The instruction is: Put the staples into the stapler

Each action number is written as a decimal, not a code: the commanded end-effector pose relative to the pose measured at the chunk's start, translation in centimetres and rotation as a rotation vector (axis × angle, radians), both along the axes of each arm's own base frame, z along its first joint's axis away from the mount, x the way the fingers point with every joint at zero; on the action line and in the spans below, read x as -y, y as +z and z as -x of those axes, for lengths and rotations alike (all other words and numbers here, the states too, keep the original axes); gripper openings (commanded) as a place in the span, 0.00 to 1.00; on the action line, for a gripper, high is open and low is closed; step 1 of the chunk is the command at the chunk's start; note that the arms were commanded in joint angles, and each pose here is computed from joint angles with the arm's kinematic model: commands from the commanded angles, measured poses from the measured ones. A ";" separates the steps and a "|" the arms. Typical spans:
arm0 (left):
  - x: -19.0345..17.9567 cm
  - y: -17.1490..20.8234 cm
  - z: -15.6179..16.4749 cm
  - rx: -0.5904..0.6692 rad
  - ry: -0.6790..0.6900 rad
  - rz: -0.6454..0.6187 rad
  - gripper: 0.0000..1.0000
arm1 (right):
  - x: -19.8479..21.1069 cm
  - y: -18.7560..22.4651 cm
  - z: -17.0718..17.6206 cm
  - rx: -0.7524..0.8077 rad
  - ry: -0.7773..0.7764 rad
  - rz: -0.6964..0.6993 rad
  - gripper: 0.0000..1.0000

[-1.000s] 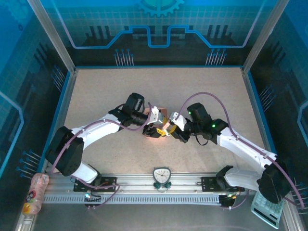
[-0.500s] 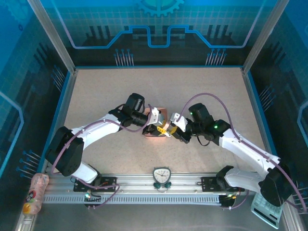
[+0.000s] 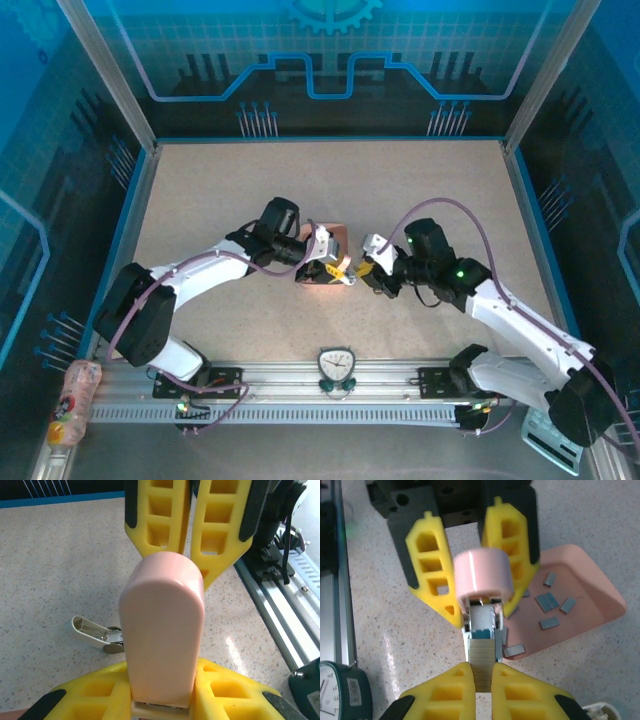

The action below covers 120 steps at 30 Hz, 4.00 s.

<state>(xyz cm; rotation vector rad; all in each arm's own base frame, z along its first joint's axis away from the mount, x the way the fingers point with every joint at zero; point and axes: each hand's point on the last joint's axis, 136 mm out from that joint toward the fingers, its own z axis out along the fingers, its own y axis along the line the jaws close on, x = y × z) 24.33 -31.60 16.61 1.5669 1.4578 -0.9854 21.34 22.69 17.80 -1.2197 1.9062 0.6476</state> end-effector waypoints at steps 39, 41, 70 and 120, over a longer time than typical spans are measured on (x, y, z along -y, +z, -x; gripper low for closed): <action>0.4 2.2 0.8 -0.014 -0.027 0.172 0.29 | 14.8 -15.3 -1.4 -0.994 -1.086 0.494 0.22; 0.4 2.1 0.9 -0.016 -0.028 0.170 0.29 | 14.8 -15.0 -1.7 -0.992 -1.082 0.495 0.25; 0.4 2.2 0.9 -0.012 -0.027 0.163 0.29 | 14.7 -16.4 -1.4 -1.059 -1.059 0.597 0.28; -0.9 3.6 -1.0 0.029 0.046 0.233 0.29 | 1.8 3.6 -3.3 0.079 -0.095 -0.249 0.17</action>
